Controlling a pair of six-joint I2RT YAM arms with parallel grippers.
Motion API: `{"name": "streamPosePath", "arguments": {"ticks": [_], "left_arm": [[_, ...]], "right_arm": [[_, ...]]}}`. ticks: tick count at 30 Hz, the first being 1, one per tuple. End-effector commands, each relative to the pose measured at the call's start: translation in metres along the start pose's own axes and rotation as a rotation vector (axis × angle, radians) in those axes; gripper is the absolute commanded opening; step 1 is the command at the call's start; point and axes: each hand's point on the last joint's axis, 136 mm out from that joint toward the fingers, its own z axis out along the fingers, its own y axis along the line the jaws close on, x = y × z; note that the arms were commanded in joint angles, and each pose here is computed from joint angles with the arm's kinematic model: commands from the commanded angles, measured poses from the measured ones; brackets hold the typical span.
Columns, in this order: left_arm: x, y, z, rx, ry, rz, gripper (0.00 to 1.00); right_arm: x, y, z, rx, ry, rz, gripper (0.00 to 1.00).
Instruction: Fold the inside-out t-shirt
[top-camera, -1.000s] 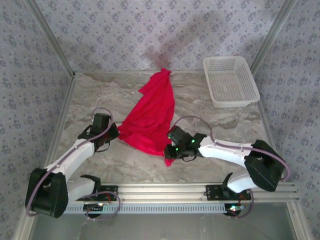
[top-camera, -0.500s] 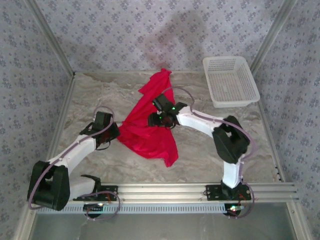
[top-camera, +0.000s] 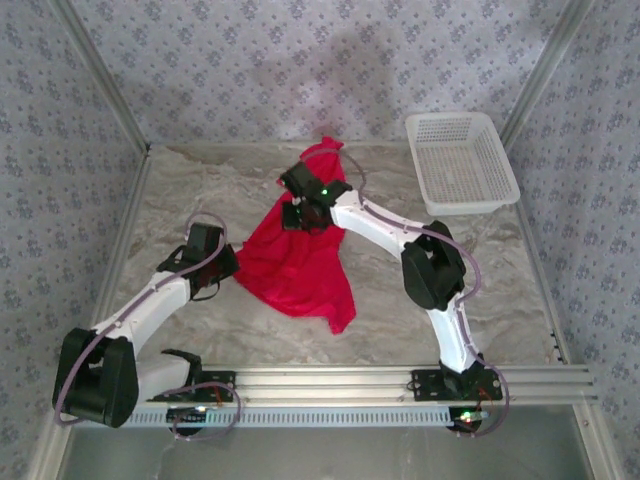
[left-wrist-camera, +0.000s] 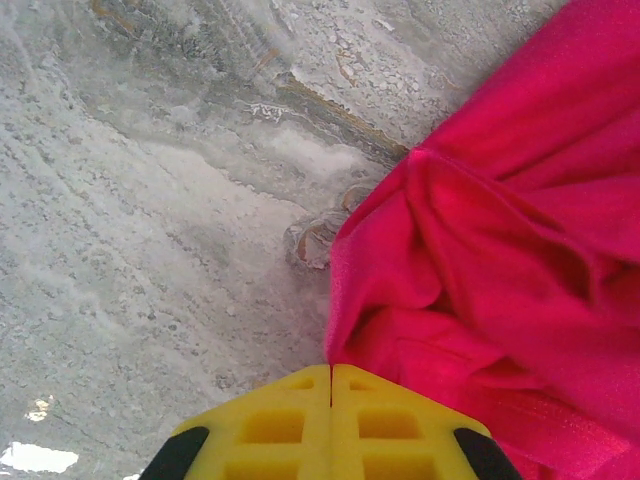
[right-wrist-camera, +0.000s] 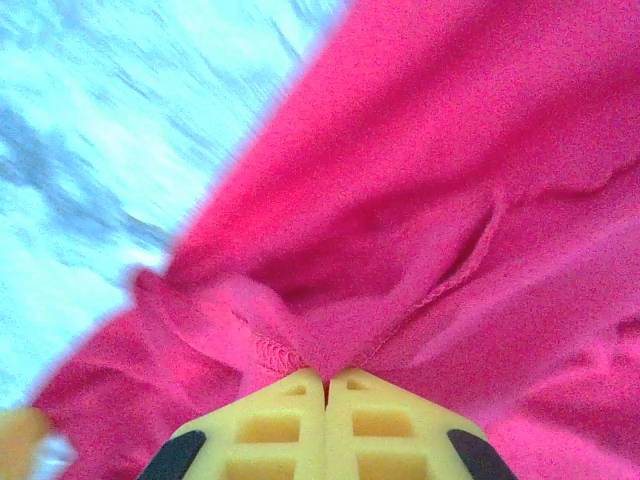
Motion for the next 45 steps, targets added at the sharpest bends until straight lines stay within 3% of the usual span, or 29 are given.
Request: {"name": "streamPosePath", "arguments": {"ticks": [1,7,8,9,10,12,14,19,21,23,26,28,38,45], "left_arm": [[0.003,0.0,0.002,0.009,0.014,0.014,0.0],[0.004,-0.001,-0.001,0.033,-0.005,-0.011,0.0],[0.004,0.0,-0.002,0.035,-0.009,-0.015,0.0],[0.004,0.0,-0.002,0.038,-0.014,-0.016,0.0],[0.005,0.001,-0.003,0.036,-0.015,-0.017,0.0],[0.004,0.003,-0.004,0.028,-0.018,-0.015,0.0],[0.004,0.006,-0.006,0.011,-0.024,-0.014,0.0],[-0.001,0.01,-0.014,-0.017,-0.048,-0.023,0.17],[-0.002,0.006,-0.018,-0.002,-0.055,-0.023,0.21],[-0.001,-0.007,-0.021,0.041,-0.059,-0.012,0.23],[0.003,-0.035,-0.021,0.121,-0.06,0.011,0.26],[0.006,-0.053,-0.017,0.162,-0.046,0.026,0.26],[-0.029,-0.103,0.031,0.167,0.018,0.052,0.24],[-0.047,-0.094,0.093,0.108,0.126,0.028,0.21]], "right_arm": [[-0.078,0.03,-0.058,-0.05,-0.241,-0.016,0.0],[-0.179,0.086,-0.06,-0.32,-0.517,-0.031,0.03],[-0.184,0.092,-0.053,-0.369,-0.515,-0.026,0.23],[-0.188,0.098,-0.048,-0.433,-0.495,-0.005,0.53],[-0.19,0.096,-0.04,-0.495,-0.449,0.038,0.74],[-0.188,0.085,-0.03,-0.57,-0.356,0.099,0.89],[-0.178,0.062,-0.02,-0.54,-0.269,0.129,0.93],[-0.142,-0.012,-0.007,-0.288,-0.203,0.071,0.91],[-0.128,-0.042,-0.004,-0.211,-0.176,0.066,0.85],[-0.12,-0.066,0.003,-0.161,-0.156,0.072,0.71],[-0.111,-0.095,0.017,-0.113,-0.116,0.088,0.4],[-0.104,-0.11,0.029,-0.074,-0.087,0.097,0.29],[-0.042,-0.18,0.078,0.103,0.078,0.168,0.16],[0.024,-0.206,0.074,0.182,0.184,0.211,0.09]]}}
